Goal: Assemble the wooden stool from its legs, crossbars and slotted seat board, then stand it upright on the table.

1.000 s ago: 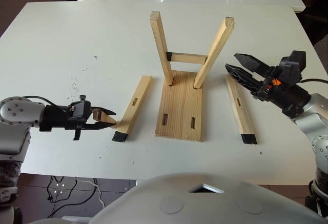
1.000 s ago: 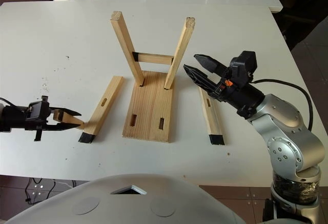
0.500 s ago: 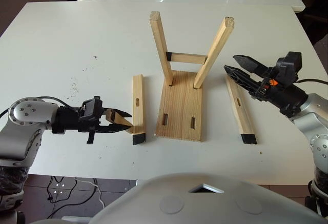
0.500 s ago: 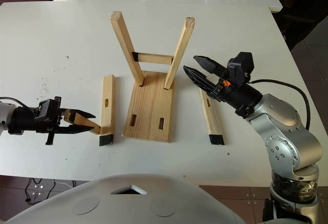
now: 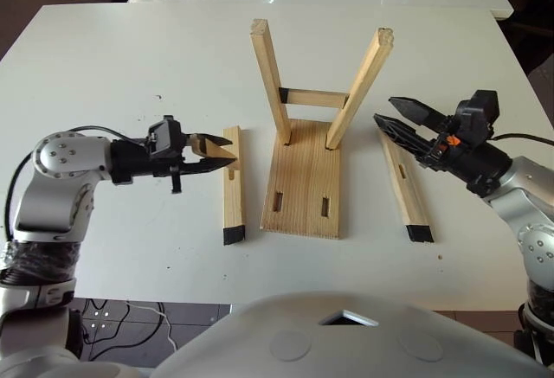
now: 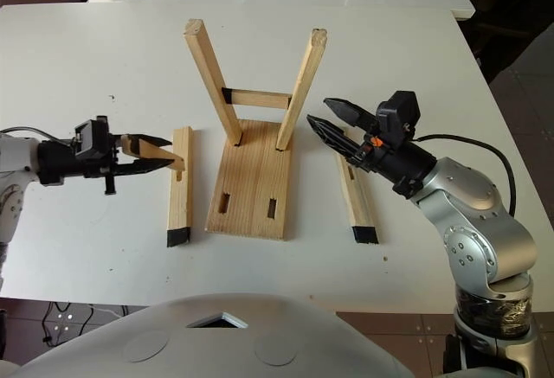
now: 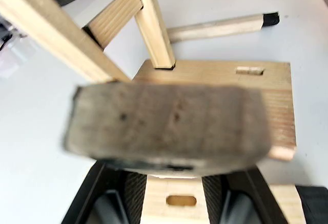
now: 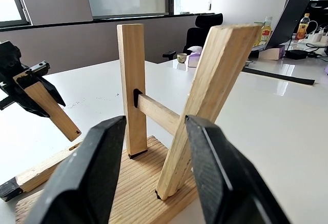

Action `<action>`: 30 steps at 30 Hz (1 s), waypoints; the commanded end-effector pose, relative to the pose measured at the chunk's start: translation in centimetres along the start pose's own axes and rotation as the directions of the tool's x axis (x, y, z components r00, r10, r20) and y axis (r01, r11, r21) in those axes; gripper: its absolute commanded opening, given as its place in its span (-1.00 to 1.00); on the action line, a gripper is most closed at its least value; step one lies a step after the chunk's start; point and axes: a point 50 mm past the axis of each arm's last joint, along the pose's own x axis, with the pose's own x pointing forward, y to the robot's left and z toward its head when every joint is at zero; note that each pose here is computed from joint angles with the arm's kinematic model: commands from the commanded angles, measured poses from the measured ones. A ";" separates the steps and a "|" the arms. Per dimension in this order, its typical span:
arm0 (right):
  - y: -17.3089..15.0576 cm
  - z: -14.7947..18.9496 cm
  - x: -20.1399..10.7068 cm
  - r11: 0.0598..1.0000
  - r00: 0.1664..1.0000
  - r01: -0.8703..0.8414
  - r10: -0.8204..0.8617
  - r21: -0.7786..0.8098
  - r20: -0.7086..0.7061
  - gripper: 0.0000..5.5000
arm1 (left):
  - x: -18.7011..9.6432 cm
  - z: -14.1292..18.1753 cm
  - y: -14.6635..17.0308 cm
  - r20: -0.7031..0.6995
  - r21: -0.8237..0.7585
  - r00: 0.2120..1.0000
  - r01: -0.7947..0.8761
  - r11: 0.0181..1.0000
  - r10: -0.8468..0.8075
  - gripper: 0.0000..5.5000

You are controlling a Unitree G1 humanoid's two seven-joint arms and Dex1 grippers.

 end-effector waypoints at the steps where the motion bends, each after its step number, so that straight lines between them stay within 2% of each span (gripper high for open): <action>1: 0.2 -0.1 0.3 1.000 1.000 -0.002 0.002 -0.012 0.005 -0.23 | 0.0 -0.9 0.8 -0.075 0.041 0.997 0.025 0.999 -0.022 -0.52; 5: 0.2 -0.4 0.4 1.000 1.000 0.000 0.000 -0.011 0.001 -0.23 | -0.1 -2.1 0.7 -0.114 0.046 0.992 0.054 0.997 -0.048 -0.52; 14: 0.4 -1.0 0.4 1.000 1.000 0.013 -0.013 -0.010 -0.006 -0.23 | 0.0 -1.4 1.0 -0.074 -0.015 0.994 0.084 0.996 -0.085 -0.52; 30: 0.6 -1.3 0.6 1.000 1.000 0.011 -0.012 -0.015 -0.017 -0.23 | 0.1 -3.5 0.1 -0.169 -0.006 0.975 0.148 0.989 -0.147 -0.52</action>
